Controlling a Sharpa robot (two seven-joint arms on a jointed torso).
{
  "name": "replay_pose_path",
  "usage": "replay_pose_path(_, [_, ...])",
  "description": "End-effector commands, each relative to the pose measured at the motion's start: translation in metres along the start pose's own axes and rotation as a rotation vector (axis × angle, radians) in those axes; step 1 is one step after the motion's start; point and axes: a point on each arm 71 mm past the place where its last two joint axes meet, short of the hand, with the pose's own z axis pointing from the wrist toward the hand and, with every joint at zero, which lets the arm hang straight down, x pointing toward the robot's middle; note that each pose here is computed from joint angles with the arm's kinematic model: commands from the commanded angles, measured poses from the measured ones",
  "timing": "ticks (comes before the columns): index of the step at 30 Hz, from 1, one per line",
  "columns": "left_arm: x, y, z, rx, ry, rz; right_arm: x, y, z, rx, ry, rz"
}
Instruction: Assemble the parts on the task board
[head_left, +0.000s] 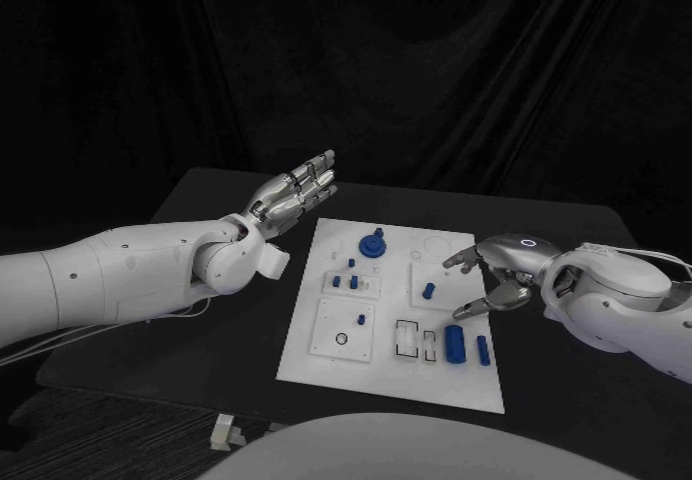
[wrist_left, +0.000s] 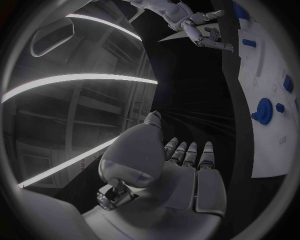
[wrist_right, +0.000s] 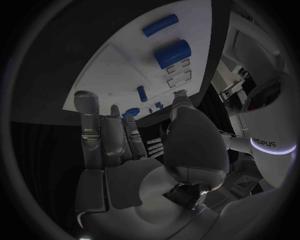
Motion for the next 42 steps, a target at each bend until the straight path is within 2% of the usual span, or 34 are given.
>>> replay_pose_path(1, [0.0017, -0.0004, -0.0003, 0.013, 0.012, -0.015, 0.004, 0.0, 0.004, -0.018, -0.016, 0.01])
replay_pose_path(7, [0.0019, 0.0, -0.0007, 0.01, 0.013, -0.017, 0.009, 0.003, 0.012, -0.026, -0.018, 0.011])
replay_pose_path(20, [0.0028, 0.0008, -0.0005, 0.005, 0.017, -0.02, 0.02, 0.007, 0.028, -0.014, 0.025, 0.026])
replay_pose_path(33, [0.0046, 0.0023, 0.0006, 0.001, 0.025, -0.025, 0.02, 0.019, 0.043, -0.042, 0.009, 0.04])
replay_pose_path(42, [0.0061, 0.0037, 0.002, -0.004, 0.031, -0.029, 0.022, 0.024, 0.048, -0.053, 0.014, 0.04])
